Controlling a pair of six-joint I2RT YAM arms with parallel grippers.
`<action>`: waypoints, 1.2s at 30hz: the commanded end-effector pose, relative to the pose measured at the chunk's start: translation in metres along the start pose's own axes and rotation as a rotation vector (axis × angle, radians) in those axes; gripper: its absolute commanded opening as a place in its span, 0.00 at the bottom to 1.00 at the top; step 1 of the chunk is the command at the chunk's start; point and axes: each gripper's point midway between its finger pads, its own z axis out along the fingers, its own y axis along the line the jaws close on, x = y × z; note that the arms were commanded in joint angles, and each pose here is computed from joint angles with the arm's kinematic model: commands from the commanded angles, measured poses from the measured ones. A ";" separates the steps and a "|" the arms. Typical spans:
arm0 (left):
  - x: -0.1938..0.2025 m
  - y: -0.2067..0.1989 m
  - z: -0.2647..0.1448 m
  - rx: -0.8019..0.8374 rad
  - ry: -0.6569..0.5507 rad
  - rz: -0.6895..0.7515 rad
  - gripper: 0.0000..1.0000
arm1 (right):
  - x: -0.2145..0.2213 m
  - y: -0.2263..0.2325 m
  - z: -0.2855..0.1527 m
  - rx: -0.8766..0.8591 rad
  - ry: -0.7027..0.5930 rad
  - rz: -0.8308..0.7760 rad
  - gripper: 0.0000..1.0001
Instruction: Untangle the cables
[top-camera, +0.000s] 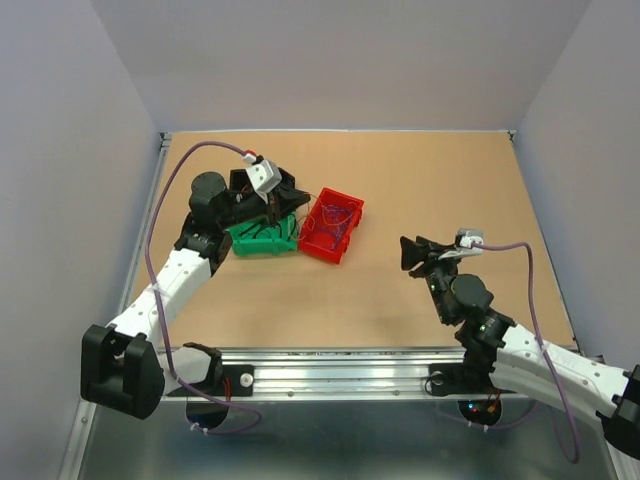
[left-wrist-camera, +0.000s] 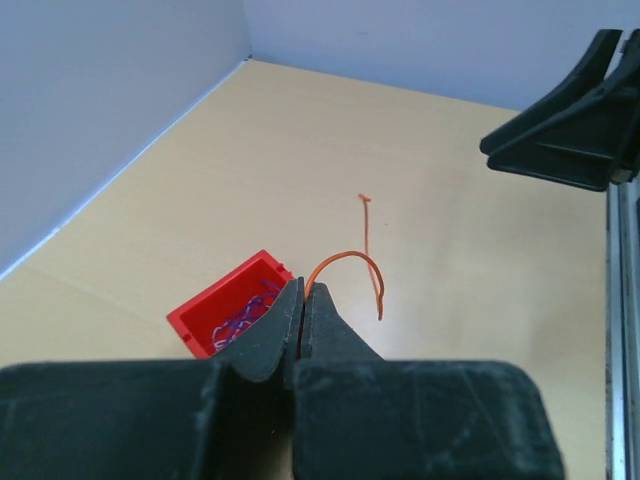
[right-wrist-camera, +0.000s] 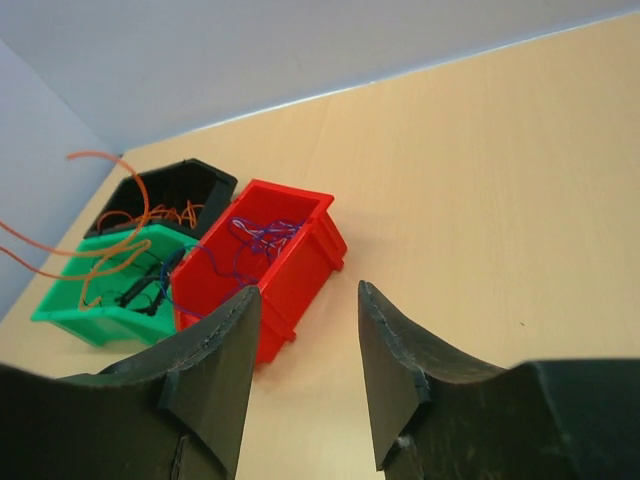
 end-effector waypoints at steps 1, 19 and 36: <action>-0.029 0.025 0.000 -0.094 -0.020 0.145 0.00 | -0.022 0.011 0.004 -0.014 -0.026 -0.010 0.49; 0.004 0.179 0.033 -0.210 0.046 0.208 0.00 | -0.019 0.017 0.002 -0.067 -0.013 -0.040 0.50; 0.145 0.243 -0.055 -0.178 0.292 0.105 0.00 | -0.024 0.017 -0.003 -0.083 -0.027 -0.028 0.50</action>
